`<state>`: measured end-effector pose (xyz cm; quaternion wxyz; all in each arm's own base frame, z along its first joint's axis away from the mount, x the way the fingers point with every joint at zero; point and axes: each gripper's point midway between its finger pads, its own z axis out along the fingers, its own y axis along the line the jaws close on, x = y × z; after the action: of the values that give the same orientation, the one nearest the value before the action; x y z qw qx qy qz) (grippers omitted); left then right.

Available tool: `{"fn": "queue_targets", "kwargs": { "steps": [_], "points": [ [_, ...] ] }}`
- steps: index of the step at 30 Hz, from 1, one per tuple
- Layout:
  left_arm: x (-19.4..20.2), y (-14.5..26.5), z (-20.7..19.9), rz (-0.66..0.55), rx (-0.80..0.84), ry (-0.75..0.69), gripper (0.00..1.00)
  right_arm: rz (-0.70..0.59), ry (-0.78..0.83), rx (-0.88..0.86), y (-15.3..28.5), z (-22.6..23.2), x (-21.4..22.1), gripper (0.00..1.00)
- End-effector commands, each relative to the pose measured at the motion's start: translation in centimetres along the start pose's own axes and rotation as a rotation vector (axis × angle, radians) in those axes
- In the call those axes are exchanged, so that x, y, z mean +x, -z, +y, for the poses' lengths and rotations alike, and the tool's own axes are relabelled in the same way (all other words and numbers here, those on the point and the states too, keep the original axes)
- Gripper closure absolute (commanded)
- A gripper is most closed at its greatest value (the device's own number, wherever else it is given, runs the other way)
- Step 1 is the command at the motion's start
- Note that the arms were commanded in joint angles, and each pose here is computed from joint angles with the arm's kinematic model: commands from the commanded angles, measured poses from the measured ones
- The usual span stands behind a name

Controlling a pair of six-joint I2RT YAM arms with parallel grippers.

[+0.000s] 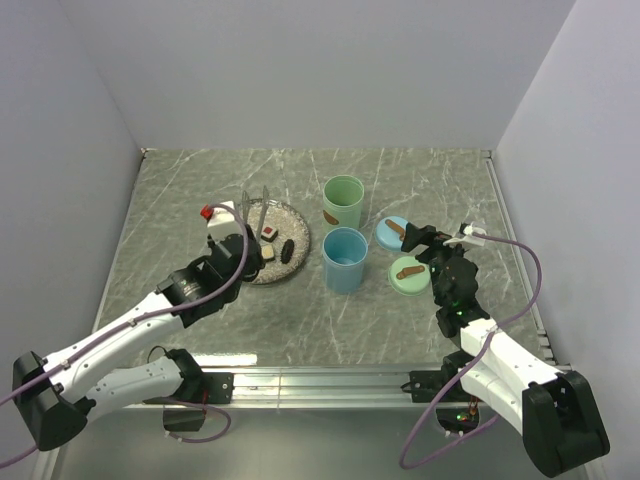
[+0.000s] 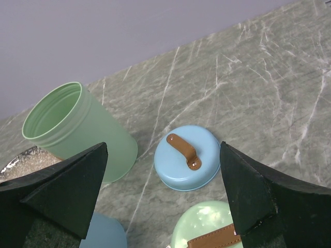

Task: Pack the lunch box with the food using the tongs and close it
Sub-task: Pick up the food using the clamp

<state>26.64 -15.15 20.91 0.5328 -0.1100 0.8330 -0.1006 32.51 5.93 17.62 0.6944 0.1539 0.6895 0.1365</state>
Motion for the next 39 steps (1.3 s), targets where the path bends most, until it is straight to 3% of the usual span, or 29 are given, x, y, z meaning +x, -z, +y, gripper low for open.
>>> {"fn": "queue_targets", "kwargs": {
  "steps": [1,10,17,39],
  "points": [
    [1.2,0.5,1.8,0.018,-0.056,0.056,0.54,-0.03,-0.004,-0.024,-0.1,0.7,-0.9,0.05],
    [5.5,0.5,2.5,0.142,-0.026,0.031,0.54,-0.036,-0.011,-0.032,0.5,0.7,-1.1,0.05],
    [6.9,0.1,1.7,0.17,0.035,0.011,0.54,-0.044,-0.019,-0.039,0.9,0.7,-1.3,0.05],
    [6.8,-0.9,1.8,0.154,-0.007,0.001,0.54,-0.055,-0.021,-0.034,1.4,0.5,-1.7,0.05]
  ]
}}
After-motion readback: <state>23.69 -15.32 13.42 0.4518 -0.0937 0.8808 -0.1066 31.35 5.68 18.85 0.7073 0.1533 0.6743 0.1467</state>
